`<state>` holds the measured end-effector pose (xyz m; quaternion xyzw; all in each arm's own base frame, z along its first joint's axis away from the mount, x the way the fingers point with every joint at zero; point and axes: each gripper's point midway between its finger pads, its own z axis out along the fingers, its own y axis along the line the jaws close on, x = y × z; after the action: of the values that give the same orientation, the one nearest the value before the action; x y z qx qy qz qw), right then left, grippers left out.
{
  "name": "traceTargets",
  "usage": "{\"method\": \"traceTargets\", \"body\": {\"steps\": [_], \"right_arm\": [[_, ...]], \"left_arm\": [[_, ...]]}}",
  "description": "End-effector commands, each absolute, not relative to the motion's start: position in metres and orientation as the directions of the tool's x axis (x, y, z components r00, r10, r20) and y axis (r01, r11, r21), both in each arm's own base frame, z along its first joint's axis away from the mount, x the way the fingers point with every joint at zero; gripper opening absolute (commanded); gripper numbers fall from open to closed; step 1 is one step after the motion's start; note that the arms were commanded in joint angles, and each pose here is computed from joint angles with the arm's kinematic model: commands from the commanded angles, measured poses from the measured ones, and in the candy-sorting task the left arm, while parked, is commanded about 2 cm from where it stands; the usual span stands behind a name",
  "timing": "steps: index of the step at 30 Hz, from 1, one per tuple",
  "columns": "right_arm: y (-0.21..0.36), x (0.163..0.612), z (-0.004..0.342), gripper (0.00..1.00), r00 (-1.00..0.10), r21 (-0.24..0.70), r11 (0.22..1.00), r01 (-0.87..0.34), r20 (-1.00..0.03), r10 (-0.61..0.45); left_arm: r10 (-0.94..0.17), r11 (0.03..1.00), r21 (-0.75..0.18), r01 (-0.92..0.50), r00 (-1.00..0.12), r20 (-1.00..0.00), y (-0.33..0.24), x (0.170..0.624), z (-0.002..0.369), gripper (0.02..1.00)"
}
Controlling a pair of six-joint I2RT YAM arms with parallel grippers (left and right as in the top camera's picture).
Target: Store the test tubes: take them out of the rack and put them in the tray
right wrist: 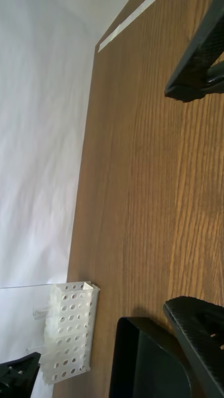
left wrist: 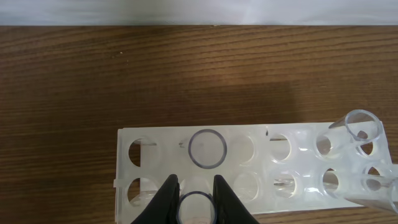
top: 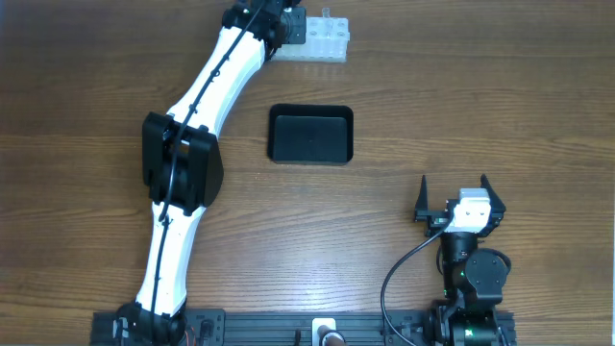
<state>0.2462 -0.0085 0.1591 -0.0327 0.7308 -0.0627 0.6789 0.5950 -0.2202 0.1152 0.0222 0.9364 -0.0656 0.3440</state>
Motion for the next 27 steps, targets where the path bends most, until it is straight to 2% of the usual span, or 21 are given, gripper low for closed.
{"method": "traceTargets", "body": {"steps": [1, 11, 27], "right_arm": [[-0.005, 0.246, 0.157, 0.993, -0.075, -0.13, 0.991, 0.023, -0.989, -0.128], [-0.005, 0.246, 0.157, 0.991, -0.075, -0.13, 0.991, 0.023, -0.989, -0.128], [-0.005, 0.246, 0.157, 0.993, -0.075, -0.13, 0.991, 0.023, -0.989, -0.128]], "left_arm": [[-0.009, 0.991, -0.105, 0.078, -0.76, -0.65, -0.22, 0.599, 0.114, 0.156], [-0.019, 0.989, -0.121, 0.089, -0.726, -0.687, -0.222, 0.597, 0.147, 0.141], [-0.059, 0.982, -0.155, 0.107, -0.608, -0.791, -0.215, 0.584, 0.25, 0.106]]}}
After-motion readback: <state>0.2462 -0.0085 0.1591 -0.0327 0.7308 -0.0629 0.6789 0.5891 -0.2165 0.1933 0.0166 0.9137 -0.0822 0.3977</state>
